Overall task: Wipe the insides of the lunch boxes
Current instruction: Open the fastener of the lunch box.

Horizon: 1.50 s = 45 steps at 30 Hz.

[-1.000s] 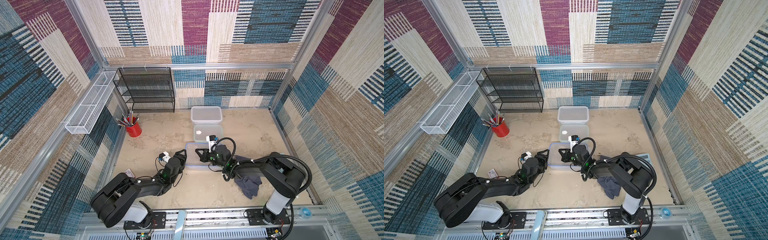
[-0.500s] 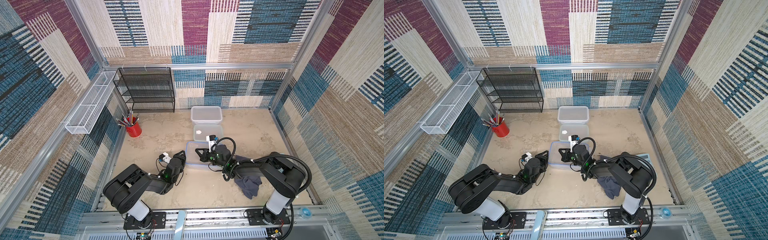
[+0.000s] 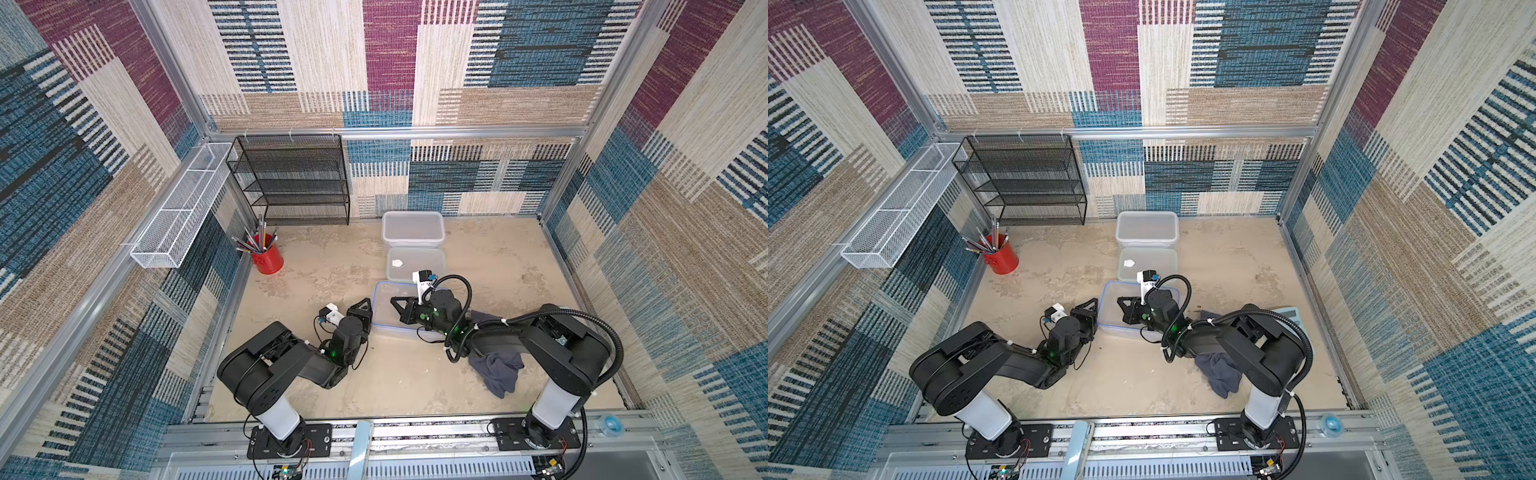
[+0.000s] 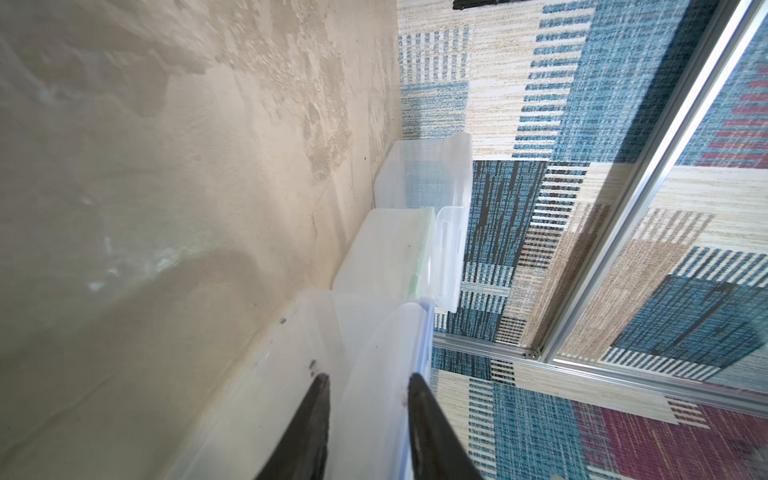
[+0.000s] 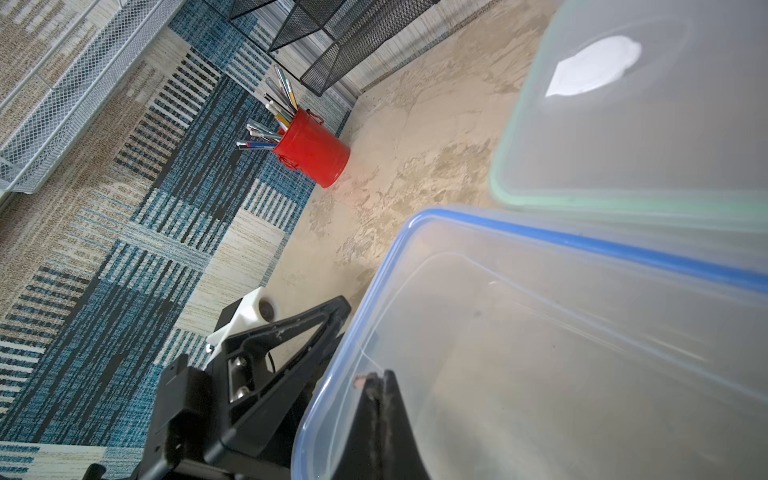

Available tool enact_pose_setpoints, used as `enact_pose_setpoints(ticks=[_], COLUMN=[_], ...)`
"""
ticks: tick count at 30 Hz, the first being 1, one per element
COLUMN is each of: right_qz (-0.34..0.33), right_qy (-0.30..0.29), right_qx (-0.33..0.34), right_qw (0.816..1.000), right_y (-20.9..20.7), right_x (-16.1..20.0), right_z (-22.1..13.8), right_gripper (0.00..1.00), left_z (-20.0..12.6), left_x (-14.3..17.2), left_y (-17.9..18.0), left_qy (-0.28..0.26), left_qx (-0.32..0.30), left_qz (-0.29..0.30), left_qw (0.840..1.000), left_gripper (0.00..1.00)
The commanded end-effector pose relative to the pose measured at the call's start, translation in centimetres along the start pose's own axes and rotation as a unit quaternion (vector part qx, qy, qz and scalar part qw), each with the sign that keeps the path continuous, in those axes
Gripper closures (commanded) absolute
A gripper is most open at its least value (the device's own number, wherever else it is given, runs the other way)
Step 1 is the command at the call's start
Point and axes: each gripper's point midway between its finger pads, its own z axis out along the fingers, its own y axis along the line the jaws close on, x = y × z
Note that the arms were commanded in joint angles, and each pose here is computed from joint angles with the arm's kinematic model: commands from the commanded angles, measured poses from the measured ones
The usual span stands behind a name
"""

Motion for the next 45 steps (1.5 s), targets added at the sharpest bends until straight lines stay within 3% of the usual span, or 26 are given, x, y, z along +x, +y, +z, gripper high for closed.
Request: enact_pose_setpoints(ticks=[1, 5, 11, 31, 45], right_qz=[0.099, 0.098, 0.099, 0.099, 0.1], right_qy=[0.243, 0.242, 0.244, 0.248, 0.256], right_qx=[0.197, 0.198, 0.2, 0.203, 0.204], right_qw=[0.945, 0.945, 0.944, 0.942, 0.94], right_y=[-9.6, -9.7, -9.8, -9.9, -10.0], right_x=[13.3, 13.3, 13.4, 13.6, 13.9], right_z=[-4.7, -4.7, -4.6, -4.6, -4.4], right_gripper=[1.0, 1.0, 1.0, 1.0, 1.0], left_z=[-0.4, -0.4, -0.5, -1.1, -2.7], left_x=[3.9, 4.0, 4.2, 5.3, 4.5], left_y=[-4.5, -4.7, -4.8, -4.1, -5.4], left_qy=[0.102, 0.106, 0.112, 0.145, 0.132], left_qx=[0.084, 0.092, 0.097, 0.097, 0.048], left_qz=[-0.03, -0.028, -0.017, 0.035, 0.155], left_qw=[0.991, 0.99, 0.989, 0.984, 0.978], left_gripper=[0.61, 0.61, 0.76, 0.9, 0.93])
